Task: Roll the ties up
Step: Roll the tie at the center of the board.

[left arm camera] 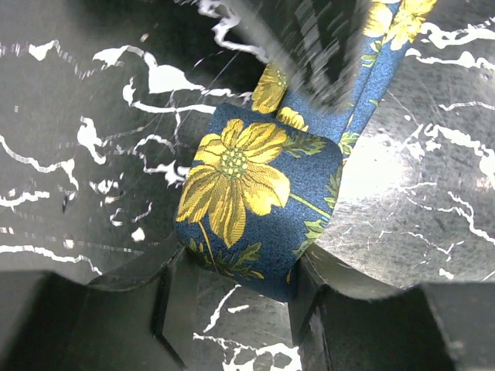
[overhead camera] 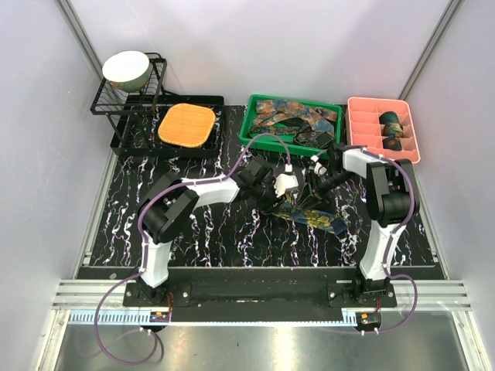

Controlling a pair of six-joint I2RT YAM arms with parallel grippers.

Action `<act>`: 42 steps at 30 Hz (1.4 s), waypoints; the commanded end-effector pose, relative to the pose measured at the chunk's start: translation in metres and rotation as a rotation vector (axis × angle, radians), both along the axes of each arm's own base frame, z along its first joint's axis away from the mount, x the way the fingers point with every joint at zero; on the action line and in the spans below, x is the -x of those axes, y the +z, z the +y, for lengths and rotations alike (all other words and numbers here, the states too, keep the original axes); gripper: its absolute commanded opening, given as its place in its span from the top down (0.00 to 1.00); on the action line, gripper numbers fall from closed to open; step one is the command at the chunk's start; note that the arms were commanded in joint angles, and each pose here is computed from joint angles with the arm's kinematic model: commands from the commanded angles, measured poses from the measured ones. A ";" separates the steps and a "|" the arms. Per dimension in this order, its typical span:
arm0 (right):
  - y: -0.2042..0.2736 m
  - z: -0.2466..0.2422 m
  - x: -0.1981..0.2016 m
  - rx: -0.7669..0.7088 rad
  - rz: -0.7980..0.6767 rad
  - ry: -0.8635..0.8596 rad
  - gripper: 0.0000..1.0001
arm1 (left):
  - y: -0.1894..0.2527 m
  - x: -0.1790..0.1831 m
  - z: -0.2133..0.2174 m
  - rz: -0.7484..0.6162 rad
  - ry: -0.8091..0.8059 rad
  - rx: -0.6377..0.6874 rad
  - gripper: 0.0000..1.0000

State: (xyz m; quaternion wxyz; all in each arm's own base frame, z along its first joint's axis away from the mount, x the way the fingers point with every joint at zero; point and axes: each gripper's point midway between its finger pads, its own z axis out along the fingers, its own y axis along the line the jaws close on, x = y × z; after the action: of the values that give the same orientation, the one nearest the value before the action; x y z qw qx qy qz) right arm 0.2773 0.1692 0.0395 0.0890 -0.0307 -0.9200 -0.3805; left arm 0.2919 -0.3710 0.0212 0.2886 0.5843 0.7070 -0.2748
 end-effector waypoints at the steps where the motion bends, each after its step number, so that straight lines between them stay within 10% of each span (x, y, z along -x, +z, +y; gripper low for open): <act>1: 0.030 -0.004 -0.002 -0.001 -0.071 0.017 0.65 | -0.059 0.009 0.057 0.156 0.191 -0.262 1.00; 17: -0.056 -0.018 -0.027 0.166 -0.018 0.011 0.86 | -0.042 0.003 0.051 0.176 0.239 -0.190 1.00; 32: -0.074 -0.027 -0.024 0.238 0.017 0.012 0.93 | 0.079 -0.038 0.003 0.083 0.105 0.148 1.00; 42: -0.076 -0.027 -0.028 0.247 0.019 -0.001 0.94 | 0.023 0.001 0.051 0.058 -0.030 -0.072 1.00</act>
State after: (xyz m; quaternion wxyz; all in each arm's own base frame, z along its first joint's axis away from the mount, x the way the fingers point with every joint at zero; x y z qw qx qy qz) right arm 0.3010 0.1670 0.0082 0.1024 -0.0445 -0.9300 -0.3503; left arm 0.3036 -0.3485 0.0503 0.2650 0.5543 0.7252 -0.3108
